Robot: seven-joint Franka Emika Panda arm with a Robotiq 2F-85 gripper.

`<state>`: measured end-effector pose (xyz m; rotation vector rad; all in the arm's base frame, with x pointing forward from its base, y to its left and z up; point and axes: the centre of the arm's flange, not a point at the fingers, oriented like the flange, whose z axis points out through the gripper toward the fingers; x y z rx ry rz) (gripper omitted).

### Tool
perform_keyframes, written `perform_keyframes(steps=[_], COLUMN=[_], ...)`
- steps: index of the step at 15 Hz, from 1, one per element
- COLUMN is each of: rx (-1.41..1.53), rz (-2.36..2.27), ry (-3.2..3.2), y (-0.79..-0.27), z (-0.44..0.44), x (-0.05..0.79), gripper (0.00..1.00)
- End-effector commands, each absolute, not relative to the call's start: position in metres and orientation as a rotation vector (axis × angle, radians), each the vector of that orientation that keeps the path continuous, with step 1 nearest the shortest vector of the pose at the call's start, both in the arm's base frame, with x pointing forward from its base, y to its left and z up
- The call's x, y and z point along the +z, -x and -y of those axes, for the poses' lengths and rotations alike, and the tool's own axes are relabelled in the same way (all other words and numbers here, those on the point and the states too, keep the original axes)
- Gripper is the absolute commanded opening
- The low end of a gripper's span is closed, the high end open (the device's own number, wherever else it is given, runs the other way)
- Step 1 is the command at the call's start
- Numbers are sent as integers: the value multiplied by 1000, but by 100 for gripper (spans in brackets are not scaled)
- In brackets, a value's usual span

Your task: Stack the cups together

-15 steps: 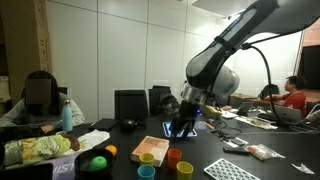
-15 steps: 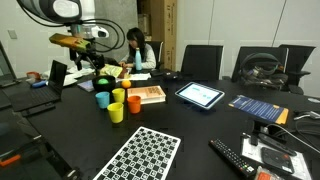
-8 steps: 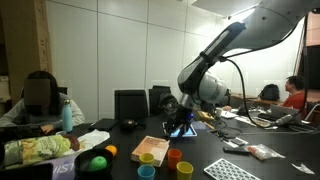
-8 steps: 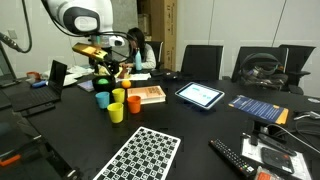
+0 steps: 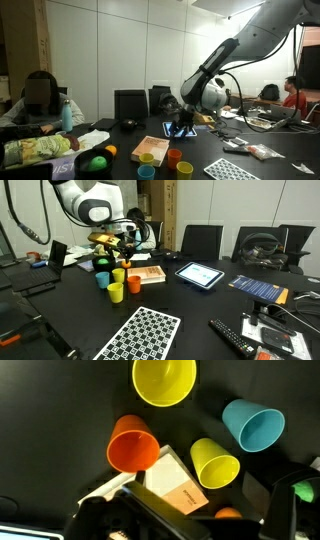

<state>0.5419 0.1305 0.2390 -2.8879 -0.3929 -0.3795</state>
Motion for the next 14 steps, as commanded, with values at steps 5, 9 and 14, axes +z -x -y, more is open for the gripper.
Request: perform_keyframes(steps=[5, 9, 14], rx=[-380, -326, -306], rz=[491, 498, 460], ry=[2967, 3007, 3069], y=[-567, -578, -599], z=[-180, -192, -174], x=[212, 194, 189], gripper=[100, 100, 100])
